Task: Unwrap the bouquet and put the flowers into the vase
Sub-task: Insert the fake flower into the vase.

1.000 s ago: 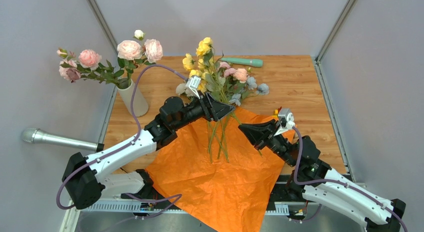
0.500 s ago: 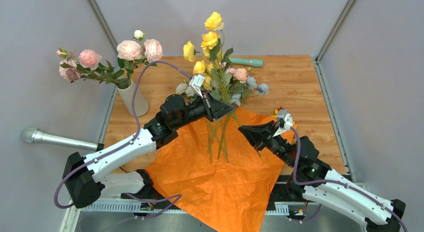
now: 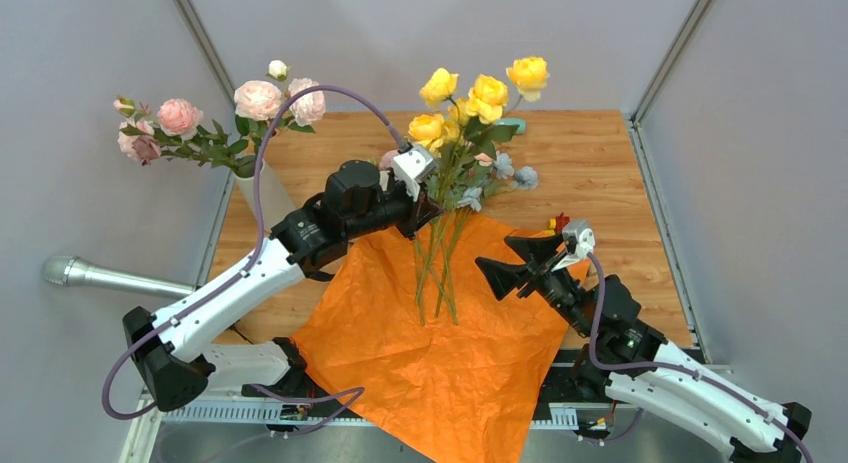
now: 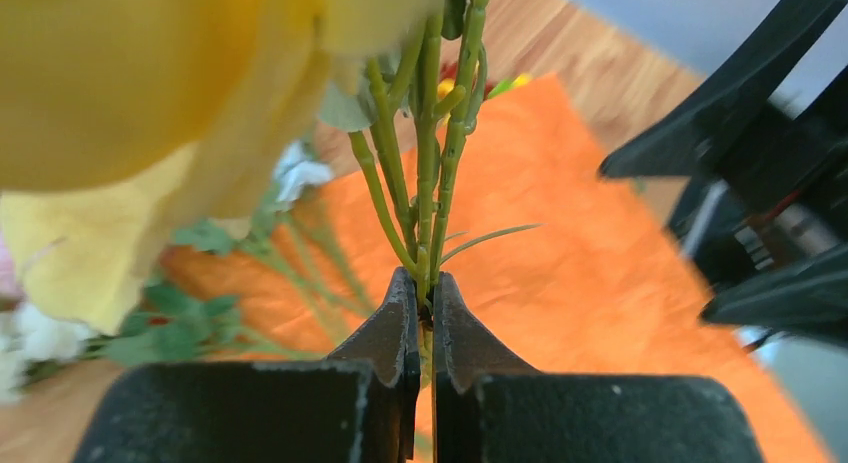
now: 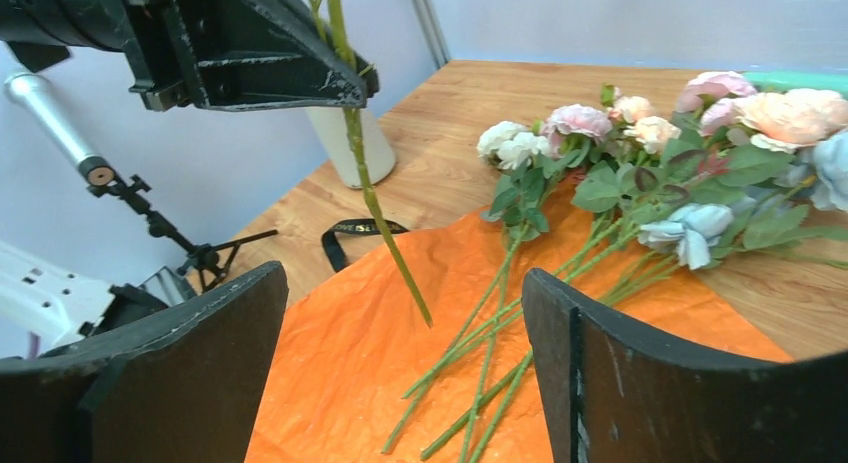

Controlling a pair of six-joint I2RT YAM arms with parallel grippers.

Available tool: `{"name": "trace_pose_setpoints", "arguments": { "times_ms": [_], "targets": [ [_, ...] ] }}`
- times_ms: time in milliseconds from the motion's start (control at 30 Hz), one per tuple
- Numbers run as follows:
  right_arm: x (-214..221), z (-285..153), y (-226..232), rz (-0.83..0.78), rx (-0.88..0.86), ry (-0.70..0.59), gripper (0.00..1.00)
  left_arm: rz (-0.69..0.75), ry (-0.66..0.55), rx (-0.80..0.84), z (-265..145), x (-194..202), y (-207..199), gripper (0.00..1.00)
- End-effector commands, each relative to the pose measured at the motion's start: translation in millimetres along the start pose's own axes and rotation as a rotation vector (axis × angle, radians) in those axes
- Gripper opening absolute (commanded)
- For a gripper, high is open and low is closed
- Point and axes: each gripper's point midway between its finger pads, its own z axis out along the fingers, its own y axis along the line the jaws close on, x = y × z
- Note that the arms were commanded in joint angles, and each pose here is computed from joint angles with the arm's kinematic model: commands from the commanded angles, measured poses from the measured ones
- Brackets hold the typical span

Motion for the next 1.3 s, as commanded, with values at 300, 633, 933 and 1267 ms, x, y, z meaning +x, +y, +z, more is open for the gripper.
{"name": "trace_pose_setpoints", "arguments": {
  "times_ms": [300,633,933,1267],
  "targets": [
    [16.9,-7.9,-21.9,0.021,0.093,0.004,0.96,0.372,0.158,-0.459,-57.5,-6.5,166.6,0.0],
    [24.8,-17.3,-31.0,0.037,0.113,-0.016,0.98,0.341,0.009,-0.739,-129.7,-63.6,231.3,0.0],
    [34.9,-21.2,-35.2,0.048,0.123,0.003,0.98,0.291,-0.075,-0.887,-180.8,-88.8,266.1,0.0],
    [46.9,-23.6,-37.8,0.064,0.126,0.026,0.98,0.281,-0.201,-0.993,-213.1,-116.2,272.7,0.0]
  ]
}}
